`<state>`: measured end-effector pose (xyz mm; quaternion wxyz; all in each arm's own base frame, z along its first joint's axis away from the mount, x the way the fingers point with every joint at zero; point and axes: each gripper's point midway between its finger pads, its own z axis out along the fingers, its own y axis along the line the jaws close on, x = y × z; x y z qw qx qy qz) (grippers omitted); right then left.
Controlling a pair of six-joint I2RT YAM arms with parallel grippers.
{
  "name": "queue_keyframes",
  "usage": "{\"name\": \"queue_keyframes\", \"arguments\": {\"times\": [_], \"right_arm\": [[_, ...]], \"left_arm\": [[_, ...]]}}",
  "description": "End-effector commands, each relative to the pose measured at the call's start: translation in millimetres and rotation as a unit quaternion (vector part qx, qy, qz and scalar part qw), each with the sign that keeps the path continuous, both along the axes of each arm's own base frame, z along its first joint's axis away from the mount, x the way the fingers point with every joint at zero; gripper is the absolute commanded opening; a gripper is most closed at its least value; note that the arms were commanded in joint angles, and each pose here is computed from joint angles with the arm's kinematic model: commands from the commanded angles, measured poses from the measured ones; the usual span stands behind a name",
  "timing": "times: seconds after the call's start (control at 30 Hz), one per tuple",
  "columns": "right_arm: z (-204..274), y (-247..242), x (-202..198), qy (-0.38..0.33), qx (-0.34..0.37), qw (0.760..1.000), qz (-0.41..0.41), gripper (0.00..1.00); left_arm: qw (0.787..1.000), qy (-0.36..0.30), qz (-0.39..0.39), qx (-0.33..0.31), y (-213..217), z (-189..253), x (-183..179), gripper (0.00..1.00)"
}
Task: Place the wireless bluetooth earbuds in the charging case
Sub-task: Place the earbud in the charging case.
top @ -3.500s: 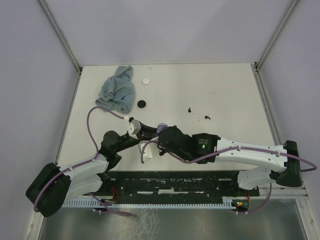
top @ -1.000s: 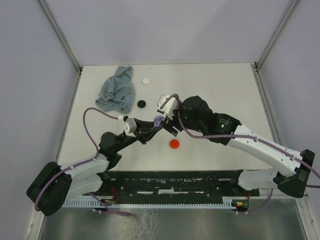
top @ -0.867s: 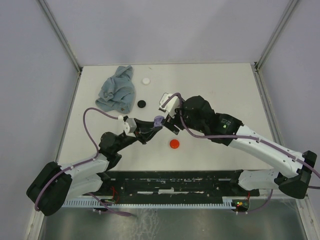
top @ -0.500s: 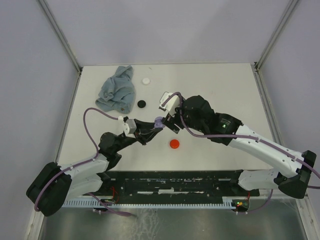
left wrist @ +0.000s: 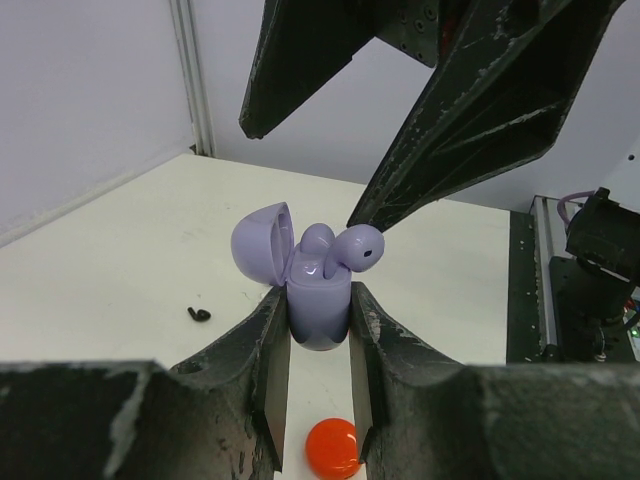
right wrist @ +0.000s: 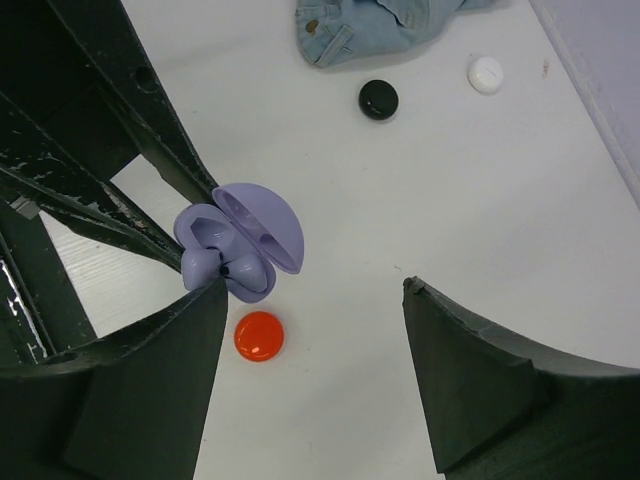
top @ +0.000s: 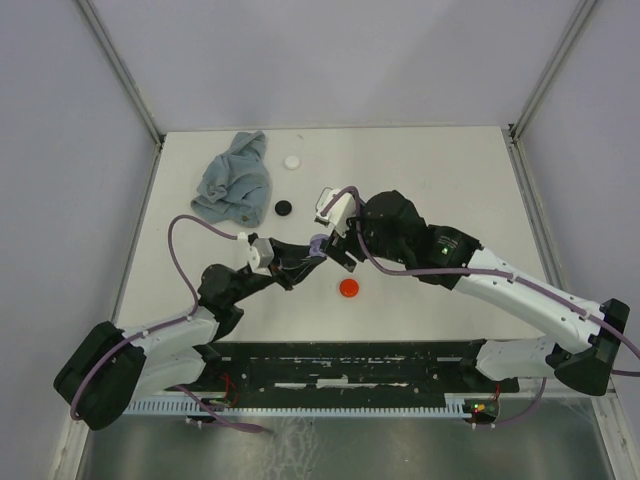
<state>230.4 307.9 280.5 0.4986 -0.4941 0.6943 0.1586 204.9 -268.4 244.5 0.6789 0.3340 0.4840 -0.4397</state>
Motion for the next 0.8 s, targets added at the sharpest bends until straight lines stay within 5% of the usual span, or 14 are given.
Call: {"name": "queue_keyframes", "arguments": {"times": [0.0, 0.57, 0.77], "right_arm": [[16, 9, -4, 0.004, 0.034, 0.999, 0.014, 0.79], [18, 18, 11, 0.032, 0.048, 0.998, -0.014, 0.8], [21, 3, -10, 0.075, 0.041, 0.994, 0.071, 0.84]], "left_arm": [[0.999, -0.029, -0.003, -0.018, -2, 19, 1, 0.03], [0.999, -0.029, -0.026, 0.013, -7, 6, -6, 0.03], [0.998, -0.036, -0.035, 0.023, -7, -1, -11, 0.03]]}}
